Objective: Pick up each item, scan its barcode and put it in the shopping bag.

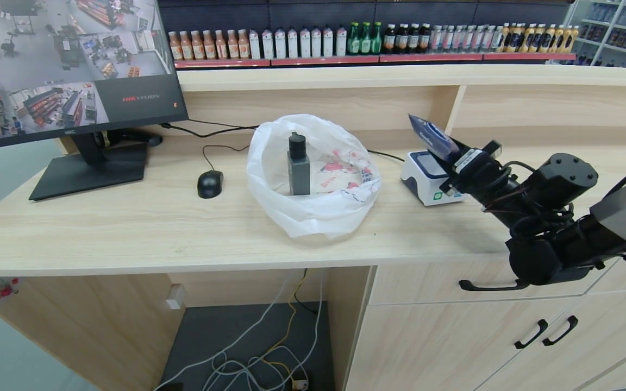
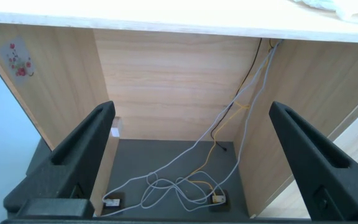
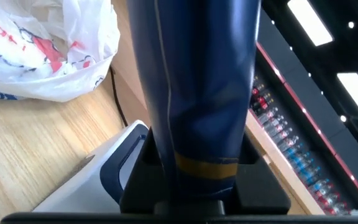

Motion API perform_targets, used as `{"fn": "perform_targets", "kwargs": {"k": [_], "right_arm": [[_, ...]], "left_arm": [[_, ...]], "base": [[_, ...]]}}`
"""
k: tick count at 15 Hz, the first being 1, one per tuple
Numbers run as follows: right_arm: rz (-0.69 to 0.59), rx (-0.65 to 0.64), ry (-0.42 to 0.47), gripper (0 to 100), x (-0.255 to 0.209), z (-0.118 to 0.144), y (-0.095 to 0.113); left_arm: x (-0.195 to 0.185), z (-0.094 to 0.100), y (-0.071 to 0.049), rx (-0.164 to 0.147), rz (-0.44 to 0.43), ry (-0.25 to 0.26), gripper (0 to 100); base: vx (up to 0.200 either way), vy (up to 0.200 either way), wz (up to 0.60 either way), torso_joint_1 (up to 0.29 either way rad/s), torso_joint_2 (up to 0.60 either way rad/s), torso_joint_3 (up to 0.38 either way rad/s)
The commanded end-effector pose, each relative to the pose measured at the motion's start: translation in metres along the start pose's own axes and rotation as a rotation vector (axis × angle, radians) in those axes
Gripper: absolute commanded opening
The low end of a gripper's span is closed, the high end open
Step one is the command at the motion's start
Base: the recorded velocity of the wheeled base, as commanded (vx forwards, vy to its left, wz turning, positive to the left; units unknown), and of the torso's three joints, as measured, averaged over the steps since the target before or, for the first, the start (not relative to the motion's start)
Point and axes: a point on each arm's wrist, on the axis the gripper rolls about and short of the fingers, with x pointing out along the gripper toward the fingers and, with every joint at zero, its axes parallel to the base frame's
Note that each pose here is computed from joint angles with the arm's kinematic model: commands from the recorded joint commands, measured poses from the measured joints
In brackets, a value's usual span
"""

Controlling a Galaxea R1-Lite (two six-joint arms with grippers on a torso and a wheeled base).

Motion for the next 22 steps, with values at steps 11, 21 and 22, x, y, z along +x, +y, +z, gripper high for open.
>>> {"fn": "perform_targets", "kwargs": {"k": [11,21,22], "right_arm": [[-0.174,0.540,0.002,0,0.007,0.118,-0.006],[-0.262,0.832,0.075,0,-0.018,0.137,0.008],[-0.262,0.832,0.078,0,-0.020,0.136,0.009]], "left_arm": [[0.000,0.000,0.000,0.001,0.000,-0.001,100],[0.000,0.000,0.000,-0.003,0.001,-0.002,100],[0.000,0.000,0.000,-0.011,0.001,-0.001,100]], "base": [[0.000,0.000,0.00,0.000,0.00,0.000],[0.000,0.000,0.00,0.000,0.00,0.000],[0.000,0.000,0.00,0.000,0.00,0.000]]}}
